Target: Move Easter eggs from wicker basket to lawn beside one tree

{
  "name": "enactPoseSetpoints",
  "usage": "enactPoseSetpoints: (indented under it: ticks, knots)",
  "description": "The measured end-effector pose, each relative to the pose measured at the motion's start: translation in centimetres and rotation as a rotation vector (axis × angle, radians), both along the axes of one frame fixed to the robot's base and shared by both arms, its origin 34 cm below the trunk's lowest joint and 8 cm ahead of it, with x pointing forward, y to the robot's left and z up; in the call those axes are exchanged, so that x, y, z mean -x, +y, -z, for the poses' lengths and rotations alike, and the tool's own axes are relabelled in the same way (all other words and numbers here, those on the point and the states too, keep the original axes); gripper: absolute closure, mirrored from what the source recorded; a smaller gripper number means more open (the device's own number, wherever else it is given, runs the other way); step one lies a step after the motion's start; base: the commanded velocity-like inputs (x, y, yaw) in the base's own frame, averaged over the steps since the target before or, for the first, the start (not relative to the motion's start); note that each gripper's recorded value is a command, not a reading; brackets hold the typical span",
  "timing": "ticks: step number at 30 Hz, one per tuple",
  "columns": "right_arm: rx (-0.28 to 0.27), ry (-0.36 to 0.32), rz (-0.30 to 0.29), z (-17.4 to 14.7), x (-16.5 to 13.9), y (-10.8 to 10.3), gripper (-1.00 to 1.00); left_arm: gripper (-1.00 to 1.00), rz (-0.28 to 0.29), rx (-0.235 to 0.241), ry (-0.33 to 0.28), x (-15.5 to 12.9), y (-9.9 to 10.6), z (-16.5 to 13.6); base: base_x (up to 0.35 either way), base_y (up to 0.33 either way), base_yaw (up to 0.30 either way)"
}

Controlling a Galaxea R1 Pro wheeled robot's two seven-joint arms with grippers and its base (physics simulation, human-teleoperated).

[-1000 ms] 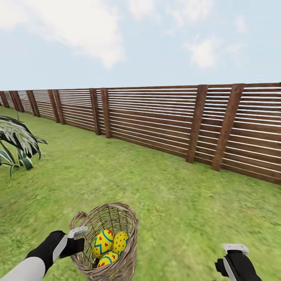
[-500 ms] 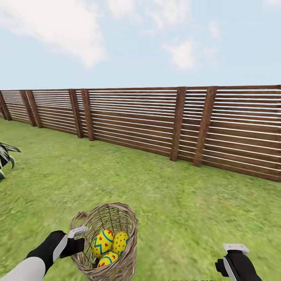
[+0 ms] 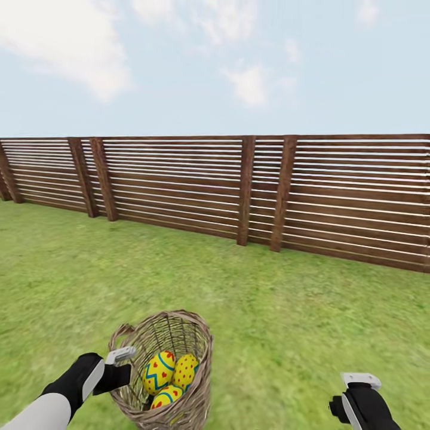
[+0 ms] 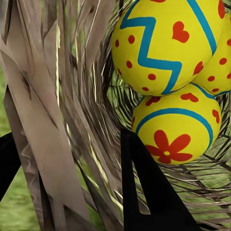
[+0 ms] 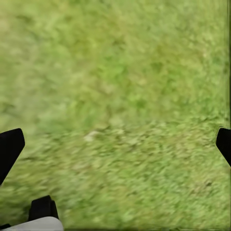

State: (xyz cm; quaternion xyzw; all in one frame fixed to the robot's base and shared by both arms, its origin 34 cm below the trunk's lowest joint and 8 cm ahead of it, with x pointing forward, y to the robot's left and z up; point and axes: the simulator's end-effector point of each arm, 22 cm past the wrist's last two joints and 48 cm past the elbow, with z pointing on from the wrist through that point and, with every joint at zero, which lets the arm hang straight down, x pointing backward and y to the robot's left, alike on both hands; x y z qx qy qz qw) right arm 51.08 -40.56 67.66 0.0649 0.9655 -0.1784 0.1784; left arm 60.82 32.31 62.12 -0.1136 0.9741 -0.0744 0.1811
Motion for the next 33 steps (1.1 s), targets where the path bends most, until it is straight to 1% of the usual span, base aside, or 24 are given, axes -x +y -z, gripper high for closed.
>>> enactPoseSetpoints:
  ticks: [8, 17, 33]
  knots:
    - [0.001, 0.0, 0.001, -1.3, 0.0, 0.0, -1.0, 1.0, 0.0, -0.002, 0.0, 0.0, 0.1, -1.3, 0.0, 0.0, -0.282]
    - [0.016, 0.0, 0.004, -3.1, 0.0, -1.2, -1.0, 1.0, -0.001, -0.001, 0.0, 0.0, 0.1, -2.8, 0.0, 0.0, -0.282]
    - [0.017, -0.001, 0.004, -5.6, 0.0, -1.2, -1.0, 1.0, 0.001, 0.001, 0.001, 0.0, 0.0, -5.2, 0.0, 0.0, -0.282]
